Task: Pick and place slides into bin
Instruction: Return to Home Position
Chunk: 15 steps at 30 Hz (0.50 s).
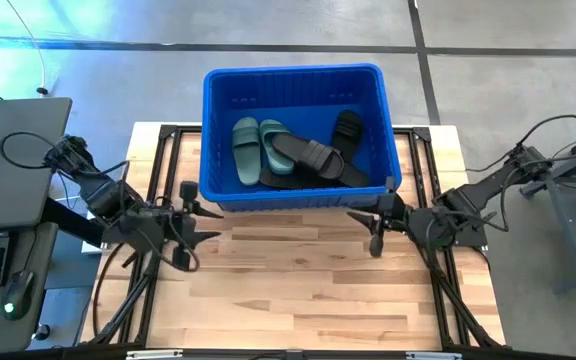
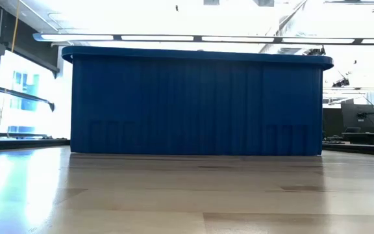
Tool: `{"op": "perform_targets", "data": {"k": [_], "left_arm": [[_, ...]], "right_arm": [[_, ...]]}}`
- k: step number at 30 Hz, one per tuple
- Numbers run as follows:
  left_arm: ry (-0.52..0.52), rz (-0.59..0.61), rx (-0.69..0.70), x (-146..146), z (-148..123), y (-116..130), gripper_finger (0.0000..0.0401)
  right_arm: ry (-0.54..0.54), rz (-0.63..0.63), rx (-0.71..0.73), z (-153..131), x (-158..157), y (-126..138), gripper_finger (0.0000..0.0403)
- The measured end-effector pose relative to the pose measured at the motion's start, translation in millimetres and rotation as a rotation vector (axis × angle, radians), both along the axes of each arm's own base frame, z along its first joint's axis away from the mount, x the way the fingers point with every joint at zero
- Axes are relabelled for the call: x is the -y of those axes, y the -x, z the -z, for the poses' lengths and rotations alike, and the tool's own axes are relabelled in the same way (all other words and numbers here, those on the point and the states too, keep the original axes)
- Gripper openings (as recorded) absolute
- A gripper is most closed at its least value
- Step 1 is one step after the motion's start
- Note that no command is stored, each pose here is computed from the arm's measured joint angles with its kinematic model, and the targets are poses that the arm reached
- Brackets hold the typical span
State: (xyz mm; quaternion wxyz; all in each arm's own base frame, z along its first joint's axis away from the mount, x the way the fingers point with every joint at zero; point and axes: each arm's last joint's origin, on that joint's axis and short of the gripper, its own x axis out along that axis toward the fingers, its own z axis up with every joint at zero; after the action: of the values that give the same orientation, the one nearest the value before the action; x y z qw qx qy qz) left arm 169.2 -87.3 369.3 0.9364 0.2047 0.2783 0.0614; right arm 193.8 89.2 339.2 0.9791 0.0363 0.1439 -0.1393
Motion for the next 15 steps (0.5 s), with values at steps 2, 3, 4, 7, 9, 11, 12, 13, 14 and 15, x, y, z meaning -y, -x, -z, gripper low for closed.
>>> {"op": "perform_targets", "data": {"k": [2, 3, 4, 7, 9, 11, 12, 13, 14, 15], "left_arm": [[0.028, -0.016, 0.028, -10, 19, 11, 0.0161], [0.049, -0.019, 0.050, -13, 28, 16, 0.0161], [0.067, -0.020, 0.076, -17, 37, 22, 0.0161], [0.117, 0.015, 0.157, -23, 67, 33, 0.0161], [0.146, 0.078, 0.194, -24, 90, 37, 0.0161], [0.176, 0.153, 0.239, -23, 110, 39, 0.0161], [0.190, 0.185, 0.271, -22, 118, 39, 0.0161], [0.194, 0.208, 0.298, -21, 127, 38, 0.0161], [0.192, 0.234, 0.317, -21, 134, 38, 0.0161], [0.183, 0.267, 0.328, -20, 141, 38, 0.0161]], "right_arm": [[0.007, 0.047, -0.019, 4, -1, 4, 0.0062], [0.009, 0.062, -0.030, 6, -2, 5, 0.0062], [0.003, 0.079, -0.038, 8, -2, 6, 0.0063], [-0.013, 0.122, -0.045, 14, -6, 7, 0.0064], [0.006, 0.126, -0.057, 18, -11, 2, 0.0064], [0.010, 0.106, -0.080, 25, -18, -6, 0.0063], [0.001, 0.089, -0.086, 28, -21, -11, 0.0062], [-0.004, 0.065, -0.092, 31, -25, -15, 0.0062], [-0.001, 0.040, -0.101, 34, -28, -19, 0.0062], [0.002, 0.020, -0.100, 36, -31, -24, 0.0063]]}}
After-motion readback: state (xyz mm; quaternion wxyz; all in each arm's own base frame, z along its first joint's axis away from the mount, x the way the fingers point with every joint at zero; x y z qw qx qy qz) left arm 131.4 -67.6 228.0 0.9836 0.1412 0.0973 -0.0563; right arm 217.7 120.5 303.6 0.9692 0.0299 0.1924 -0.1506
